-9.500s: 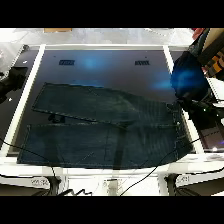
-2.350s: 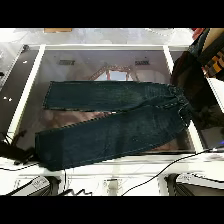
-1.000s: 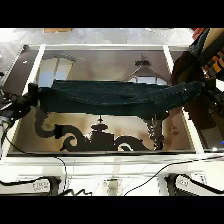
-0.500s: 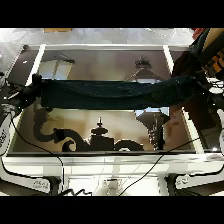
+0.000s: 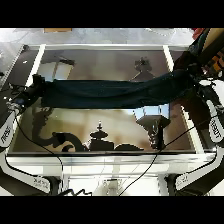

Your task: Fold the clothes and pants, and hang the long-sleeved shirts on hangers.

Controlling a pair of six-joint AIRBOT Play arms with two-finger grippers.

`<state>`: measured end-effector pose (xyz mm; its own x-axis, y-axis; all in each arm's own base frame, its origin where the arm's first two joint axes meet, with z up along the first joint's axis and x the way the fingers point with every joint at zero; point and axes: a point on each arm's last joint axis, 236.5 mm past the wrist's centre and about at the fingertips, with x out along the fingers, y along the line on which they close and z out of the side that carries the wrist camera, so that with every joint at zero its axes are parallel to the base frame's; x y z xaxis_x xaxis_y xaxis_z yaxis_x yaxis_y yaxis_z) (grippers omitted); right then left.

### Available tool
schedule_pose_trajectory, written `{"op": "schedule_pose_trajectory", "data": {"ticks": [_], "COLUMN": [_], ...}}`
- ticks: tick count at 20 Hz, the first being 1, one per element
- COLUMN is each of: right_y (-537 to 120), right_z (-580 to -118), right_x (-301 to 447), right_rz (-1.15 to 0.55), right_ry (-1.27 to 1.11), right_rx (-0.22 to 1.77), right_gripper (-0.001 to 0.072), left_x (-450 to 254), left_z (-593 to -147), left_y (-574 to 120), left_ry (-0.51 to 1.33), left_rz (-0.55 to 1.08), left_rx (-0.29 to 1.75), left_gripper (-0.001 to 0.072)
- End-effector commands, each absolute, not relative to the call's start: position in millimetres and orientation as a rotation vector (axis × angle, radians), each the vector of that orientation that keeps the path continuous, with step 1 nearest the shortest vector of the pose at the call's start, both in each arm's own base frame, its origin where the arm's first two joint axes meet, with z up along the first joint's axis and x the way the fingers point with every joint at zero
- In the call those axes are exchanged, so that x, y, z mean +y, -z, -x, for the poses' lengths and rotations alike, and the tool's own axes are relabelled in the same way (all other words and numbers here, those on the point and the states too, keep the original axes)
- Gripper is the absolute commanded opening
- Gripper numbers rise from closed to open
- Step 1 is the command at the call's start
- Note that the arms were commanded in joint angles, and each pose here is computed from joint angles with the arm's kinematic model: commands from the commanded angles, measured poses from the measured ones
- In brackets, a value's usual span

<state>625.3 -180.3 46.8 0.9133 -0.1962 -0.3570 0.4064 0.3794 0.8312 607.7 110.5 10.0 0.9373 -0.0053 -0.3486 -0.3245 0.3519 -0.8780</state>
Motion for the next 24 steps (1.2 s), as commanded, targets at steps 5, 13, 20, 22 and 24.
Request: {"op": "schedule_pose_trajectory", "data": {"ticks": [5,13,20,22,24], "right_y": [-78,-85,-57,-56,-54], "right_z": [-615,-568,-545,-543,-542], "right_x": [-187,-207,-205,-202,-200], "right_rz": [-0.598,-0.501,-0.476,-0.478,-0.481], "right_ry": [0.290,0.218,0.179,0.172,0.167], "right_rx": [0.304,0.475,0.627,0.638,0.647], "right_gripper": [0.0453,0.0452,0.0452,0.0453,0.0453], "left_x": [114,122,123,131,133], "left_z": [-617,-546,-432,-413,-406], "left_y": [-139,-105,14,31,47], "left_ry": [0.110,0.181,0.008,-0.049,-0.087], "left_rz": [0.779,0.712,0.664,0.675,0.727], "left_rx": [0.100,0.483,1.169,1.239,1.244], "left_gripper": [0.0421,0.0452,0.0709,0.0706,0.0706]}}
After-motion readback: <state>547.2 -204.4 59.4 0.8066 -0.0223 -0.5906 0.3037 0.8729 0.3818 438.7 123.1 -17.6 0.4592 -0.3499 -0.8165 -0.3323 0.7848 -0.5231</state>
